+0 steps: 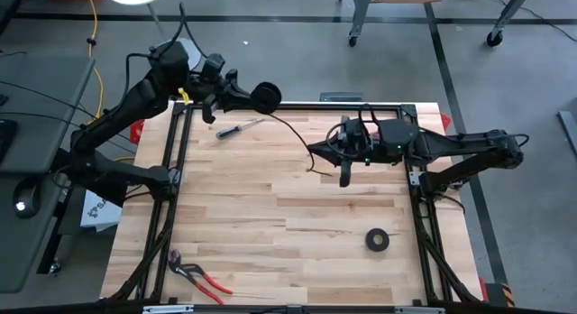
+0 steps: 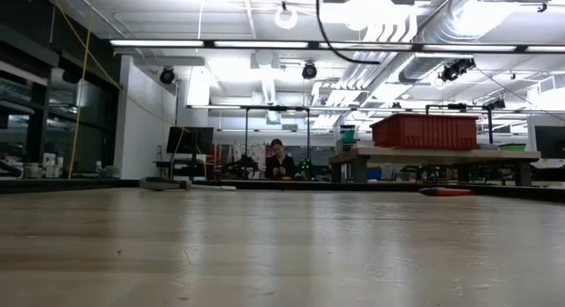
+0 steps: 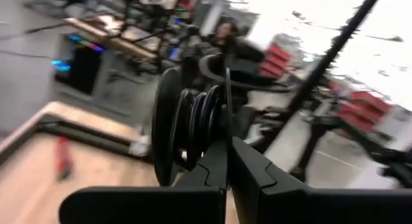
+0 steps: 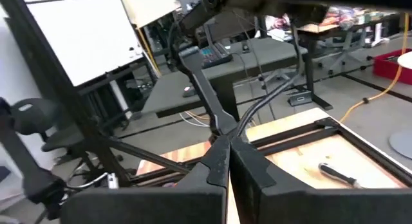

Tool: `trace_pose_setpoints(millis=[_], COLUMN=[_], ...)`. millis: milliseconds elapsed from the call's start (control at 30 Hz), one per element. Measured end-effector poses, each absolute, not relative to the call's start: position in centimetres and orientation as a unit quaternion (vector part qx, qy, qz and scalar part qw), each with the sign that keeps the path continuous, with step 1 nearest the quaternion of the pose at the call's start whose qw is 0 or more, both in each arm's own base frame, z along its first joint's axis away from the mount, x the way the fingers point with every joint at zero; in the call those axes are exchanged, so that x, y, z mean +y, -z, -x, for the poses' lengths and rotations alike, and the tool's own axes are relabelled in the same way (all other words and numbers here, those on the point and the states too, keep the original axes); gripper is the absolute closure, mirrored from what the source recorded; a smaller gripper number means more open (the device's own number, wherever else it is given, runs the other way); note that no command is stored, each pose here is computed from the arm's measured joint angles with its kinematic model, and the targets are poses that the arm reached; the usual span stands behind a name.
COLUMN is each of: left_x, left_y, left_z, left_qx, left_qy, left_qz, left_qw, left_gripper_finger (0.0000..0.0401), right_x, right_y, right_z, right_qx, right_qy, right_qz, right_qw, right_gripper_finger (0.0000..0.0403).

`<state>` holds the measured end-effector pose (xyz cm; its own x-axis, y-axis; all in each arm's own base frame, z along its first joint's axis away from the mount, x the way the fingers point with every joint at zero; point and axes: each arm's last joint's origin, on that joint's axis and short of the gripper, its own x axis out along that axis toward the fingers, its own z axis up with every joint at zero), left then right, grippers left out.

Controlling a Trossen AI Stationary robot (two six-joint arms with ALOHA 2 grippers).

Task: Coil cords
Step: Coil the black wire on the black spool

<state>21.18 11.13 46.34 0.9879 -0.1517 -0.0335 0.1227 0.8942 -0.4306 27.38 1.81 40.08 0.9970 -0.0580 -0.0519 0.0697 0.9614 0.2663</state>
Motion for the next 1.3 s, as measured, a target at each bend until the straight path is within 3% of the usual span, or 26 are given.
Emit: trace_pose_setpoints(millis=[267, 733, 867, 1167, 1300], left_x=[11.6, 10.9, 10.4, 9.3, 8.6], left_y=[-46.3, -46.8, -47.6, -49.1, -49.2], left_z=[-21.2, -21.6, -21.8, -22.0, -22.2], left_qx=[0.019, -0.001, -0.035, -0.094, -0.102], left_qy=[-0.013, 0.011, 0.034, 0.074, 0.084], left_qz=[0.186, 0.195, 0.194, 0.2, 0.203], left_qw=[0.982, 0.981, 0.98, 0.972, 0.97], left_gripper_finger=[0.0401, 0.0401, 0.0401, 0.0401, 0.0401], right_x=[1.9, 1.6, 1.3, -0.4, -0.6], right_y=[-40.3, -38.9, -37.7, -35.4, -34.9], right_z=[-27.3, -28.9, -30.6, -34.6, -35.8], right_qx=[0.016, 0.037, 0.047, -0.005, -0.016], right_qy=[0.009, 0.045, 0.053, 0.137, 0.129], right_qz=[-0.152, -0.122, -0.085, -0.067, -0.079], right_qw=[0.988, 0.991, 0.994, 0.988, 0.988], right_gripper_finger=[0.0403, 0.0397, 0.0362, 0.022, 0.0195])
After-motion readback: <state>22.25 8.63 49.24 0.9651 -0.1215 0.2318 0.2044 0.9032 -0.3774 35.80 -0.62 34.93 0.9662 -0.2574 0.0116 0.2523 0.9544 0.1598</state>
